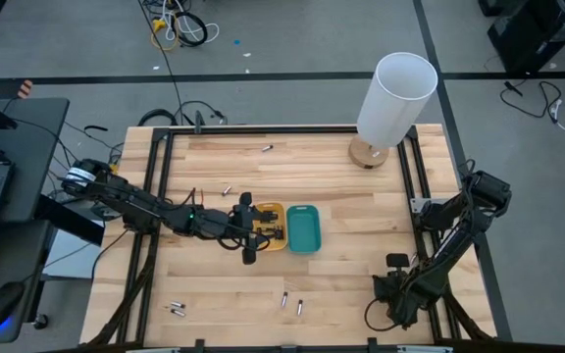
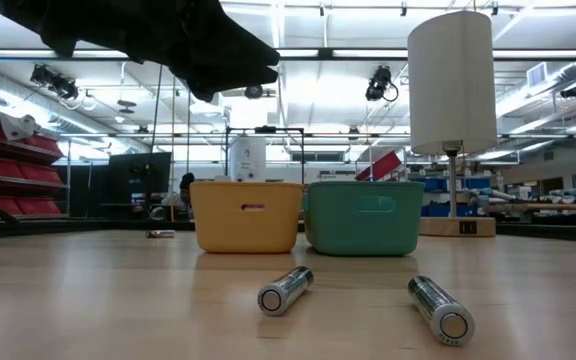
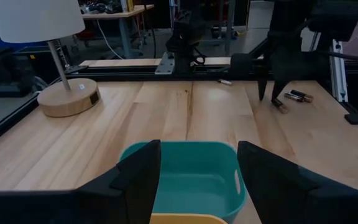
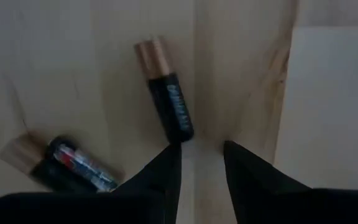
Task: Sort batteries
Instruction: Put the black battery into the yellow bin
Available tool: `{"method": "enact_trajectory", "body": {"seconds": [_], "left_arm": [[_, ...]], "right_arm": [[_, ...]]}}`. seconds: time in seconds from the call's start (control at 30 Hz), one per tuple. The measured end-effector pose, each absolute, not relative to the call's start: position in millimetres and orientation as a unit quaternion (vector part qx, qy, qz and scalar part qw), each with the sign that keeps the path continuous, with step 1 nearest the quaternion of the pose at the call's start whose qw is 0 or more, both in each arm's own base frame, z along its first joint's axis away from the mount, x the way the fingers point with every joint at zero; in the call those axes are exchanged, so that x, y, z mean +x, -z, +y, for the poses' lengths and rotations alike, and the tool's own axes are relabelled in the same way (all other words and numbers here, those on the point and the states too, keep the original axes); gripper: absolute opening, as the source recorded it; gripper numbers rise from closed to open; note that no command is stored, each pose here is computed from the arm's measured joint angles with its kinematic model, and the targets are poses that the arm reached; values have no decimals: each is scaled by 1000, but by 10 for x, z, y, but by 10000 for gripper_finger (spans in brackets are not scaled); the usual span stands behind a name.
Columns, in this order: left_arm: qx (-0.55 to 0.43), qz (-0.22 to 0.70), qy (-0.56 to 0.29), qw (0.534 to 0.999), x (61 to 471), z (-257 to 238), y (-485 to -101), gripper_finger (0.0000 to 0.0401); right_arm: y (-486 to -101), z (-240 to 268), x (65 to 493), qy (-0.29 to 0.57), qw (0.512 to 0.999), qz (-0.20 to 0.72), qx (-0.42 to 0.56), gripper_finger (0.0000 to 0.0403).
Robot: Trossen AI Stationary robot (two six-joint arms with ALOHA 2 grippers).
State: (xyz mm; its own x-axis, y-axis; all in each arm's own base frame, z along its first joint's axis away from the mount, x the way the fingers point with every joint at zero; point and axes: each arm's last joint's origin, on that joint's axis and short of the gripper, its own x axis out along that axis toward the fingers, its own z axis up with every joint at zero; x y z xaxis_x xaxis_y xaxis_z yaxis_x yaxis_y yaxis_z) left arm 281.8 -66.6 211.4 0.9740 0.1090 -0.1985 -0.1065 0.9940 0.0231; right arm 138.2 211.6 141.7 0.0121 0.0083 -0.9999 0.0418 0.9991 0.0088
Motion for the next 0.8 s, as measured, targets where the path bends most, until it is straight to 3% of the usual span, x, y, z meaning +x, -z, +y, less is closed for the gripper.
{"method": "enact_trajectory", "body": {"seconds": [0.33,0.63,0.8], "left_arm": [[5,99,-54,994,2819,-665,-2117,228],[4,99,-55,994,2819,-665,-2117,228],[3,98,-55,994,2819,-665,-2118,228]], "right_arm": [[-1421,2117,1393,30,721,692,31,125],[-1423,2054,1363,55,718,694,-1,229],[-1427,2090,1460,33,761,648,-9,257]]}}
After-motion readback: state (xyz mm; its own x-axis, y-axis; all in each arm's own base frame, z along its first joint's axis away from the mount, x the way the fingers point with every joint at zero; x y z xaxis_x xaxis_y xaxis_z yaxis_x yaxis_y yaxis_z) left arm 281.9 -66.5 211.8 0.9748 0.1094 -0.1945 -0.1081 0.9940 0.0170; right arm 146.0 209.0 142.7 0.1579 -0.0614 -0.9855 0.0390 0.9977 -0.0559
